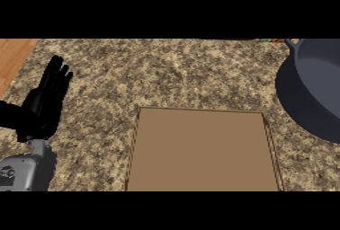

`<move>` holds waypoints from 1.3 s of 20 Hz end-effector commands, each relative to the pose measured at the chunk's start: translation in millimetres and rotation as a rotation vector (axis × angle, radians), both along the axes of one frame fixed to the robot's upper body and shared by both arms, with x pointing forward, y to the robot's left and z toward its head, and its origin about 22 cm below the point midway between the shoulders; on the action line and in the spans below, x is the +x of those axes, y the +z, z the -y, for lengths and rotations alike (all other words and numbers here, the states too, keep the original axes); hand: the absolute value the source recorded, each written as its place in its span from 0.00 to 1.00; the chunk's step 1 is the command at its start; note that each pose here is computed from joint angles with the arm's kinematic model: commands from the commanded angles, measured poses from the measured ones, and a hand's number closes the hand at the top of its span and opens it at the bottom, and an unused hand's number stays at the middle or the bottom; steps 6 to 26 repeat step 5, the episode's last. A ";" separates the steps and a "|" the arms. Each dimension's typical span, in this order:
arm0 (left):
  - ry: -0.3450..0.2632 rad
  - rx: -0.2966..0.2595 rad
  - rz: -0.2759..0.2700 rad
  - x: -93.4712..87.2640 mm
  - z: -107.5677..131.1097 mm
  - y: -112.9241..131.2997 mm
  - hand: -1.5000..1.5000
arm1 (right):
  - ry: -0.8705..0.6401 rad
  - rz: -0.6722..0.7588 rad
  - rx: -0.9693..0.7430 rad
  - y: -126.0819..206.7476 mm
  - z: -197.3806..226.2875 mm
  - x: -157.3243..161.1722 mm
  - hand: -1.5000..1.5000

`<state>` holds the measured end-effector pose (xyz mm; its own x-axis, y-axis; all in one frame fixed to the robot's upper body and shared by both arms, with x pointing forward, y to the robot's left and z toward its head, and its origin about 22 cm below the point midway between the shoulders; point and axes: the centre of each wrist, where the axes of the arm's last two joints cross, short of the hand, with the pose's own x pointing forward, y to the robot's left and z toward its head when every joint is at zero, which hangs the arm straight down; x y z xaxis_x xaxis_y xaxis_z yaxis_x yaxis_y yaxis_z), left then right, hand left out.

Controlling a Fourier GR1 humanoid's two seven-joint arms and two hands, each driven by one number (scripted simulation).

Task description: Pick the eggplant from the tray and place it in the pot

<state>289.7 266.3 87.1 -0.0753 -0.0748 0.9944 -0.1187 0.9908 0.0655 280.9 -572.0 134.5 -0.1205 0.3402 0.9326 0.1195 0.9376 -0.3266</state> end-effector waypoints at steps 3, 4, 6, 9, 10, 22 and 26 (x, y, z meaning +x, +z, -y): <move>0.020 0.006 0.009 -3.8 -6.9 -0.2 0.50 | 0.140 0.055 0.052 8.5 13.5 -16.4 0.00; 0.002 0.003 -0.002 0.6 -3.0 6.7 0.50 | 0.147 0.056 0.066 -0.1 12.3 -18.3 0.00; 0.009 -0.016 0.010 0.6 6.0 2.9 0.50 | 0.127 0.051 0.058 -0.7 14.7 -22.1 0.00; 0.009 -0.016 0.010 0.6 6.0 2.9 0.50 | 0.127 0.051 0.058 -0.7 14.7 -22.1 0.00; 0.009 -0.016 0.010 0.6 6.0 2.9 0.50 | 0.127 0.051 0.058 -0.7 14.7 -22.1 0.00; 0.009 -0.016 0.010 0.6 6.0 2.9 0.50 | 0.127 0.051 0.058 -0.7 14.7 -22.1 0.00; 0.009 -0.016 0.010 0.6 6.0 2.9 0.50 | 0.127 0.051 0.058 -0.7 14.7 -22.1 0.00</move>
